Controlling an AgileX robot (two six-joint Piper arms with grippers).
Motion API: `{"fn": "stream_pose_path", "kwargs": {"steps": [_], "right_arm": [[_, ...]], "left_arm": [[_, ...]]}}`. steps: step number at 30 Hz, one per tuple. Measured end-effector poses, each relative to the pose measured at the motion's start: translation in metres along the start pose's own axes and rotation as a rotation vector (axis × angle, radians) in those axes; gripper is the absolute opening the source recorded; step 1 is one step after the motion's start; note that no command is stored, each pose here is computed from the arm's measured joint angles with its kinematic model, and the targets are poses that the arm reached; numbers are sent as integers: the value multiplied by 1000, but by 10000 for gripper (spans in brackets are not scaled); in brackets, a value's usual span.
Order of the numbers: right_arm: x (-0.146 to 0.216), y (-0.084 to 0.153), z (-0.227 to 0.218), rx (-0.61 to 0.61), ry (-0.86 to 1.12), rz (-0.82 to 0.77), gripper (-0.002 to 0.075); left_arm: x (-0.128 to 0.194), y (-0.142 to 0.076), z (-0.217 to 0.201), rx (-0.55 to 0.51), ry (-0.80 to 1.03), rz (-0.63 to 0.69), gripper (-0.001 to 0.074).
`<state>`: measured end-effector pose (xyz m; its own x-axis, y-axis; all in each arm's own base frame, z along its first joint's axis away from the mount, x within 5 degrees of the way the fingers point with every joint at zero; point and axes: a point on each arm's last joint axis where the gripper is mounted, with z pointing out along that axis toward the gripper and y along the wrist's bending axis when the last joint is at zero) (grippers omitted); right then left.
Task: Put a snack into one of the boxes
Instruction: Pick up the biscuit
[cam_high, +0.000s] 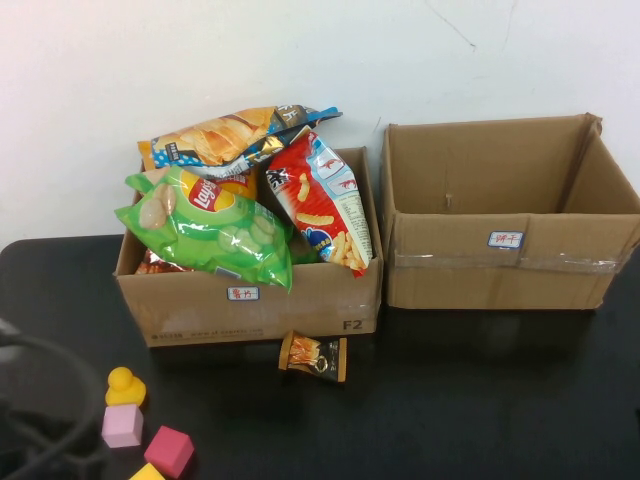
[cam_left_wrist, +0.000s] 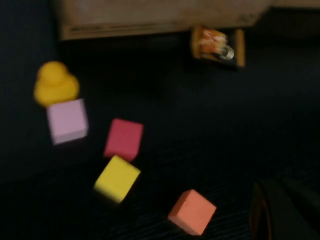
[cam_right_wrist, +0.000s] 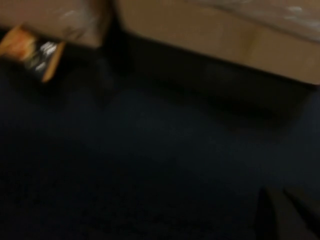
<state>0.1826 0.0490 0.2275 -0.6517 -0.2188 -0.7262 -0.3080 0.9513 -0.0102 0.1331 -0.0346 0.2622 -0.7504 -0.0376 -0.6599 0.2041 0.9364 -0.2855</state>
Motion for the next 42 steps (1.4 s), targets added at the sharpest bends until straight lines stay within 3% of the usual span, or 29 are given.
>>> {"fn": "stream_pose_path", "kwargs": {"steps": [3, 10, 14, 18, 23, 26, 30, 34, 36, 38, 42], "right_arm": [[1, 12, 0, -49, 12, -38, -1], [-4, 19, -2, -92, 11, 3, -1], [-11, 21, -5, -106, 8, 2, -1], [-12, 21, -6, -109, 12, 1, -1], [-12, 21, -6, -106, 12, -9, -1], [-13, 20, -6, -100, 3, -19, -1], [-15, 20, -6, -94, -17, -21, -1], [-15, 20, -6, -94, -17, -22, -1], [-15, 20, -6, -94, -17, -22, -1], [-15, 20, -6, -94, -17, -22, -1], [-15, 20, -6, -94, -17, -22, -1]], "left_arm": [[-7, -3, 17, 91, 16, 98, -1], [-21, -10, 52, 266, 43, 60, -1], [-27, -25, 81, 300, 117, 131, -1], [-29, -46, 117, 198, 75, 214, -1], [-20, -66, 153, -16, -45, 155, -1], [-13, -75, 170, -79, -42, 184, 11], [-10, -87, 196, -70, 10, 216, 162], [-12, -95, 222, -65, 48, 179, 455], [-13, -99, 233, -65, 55, 174, 559], [-14, -101, 245, -70, 63, 166, 613], [-16, -102, 265, -108, 57, 129, 631]]}}
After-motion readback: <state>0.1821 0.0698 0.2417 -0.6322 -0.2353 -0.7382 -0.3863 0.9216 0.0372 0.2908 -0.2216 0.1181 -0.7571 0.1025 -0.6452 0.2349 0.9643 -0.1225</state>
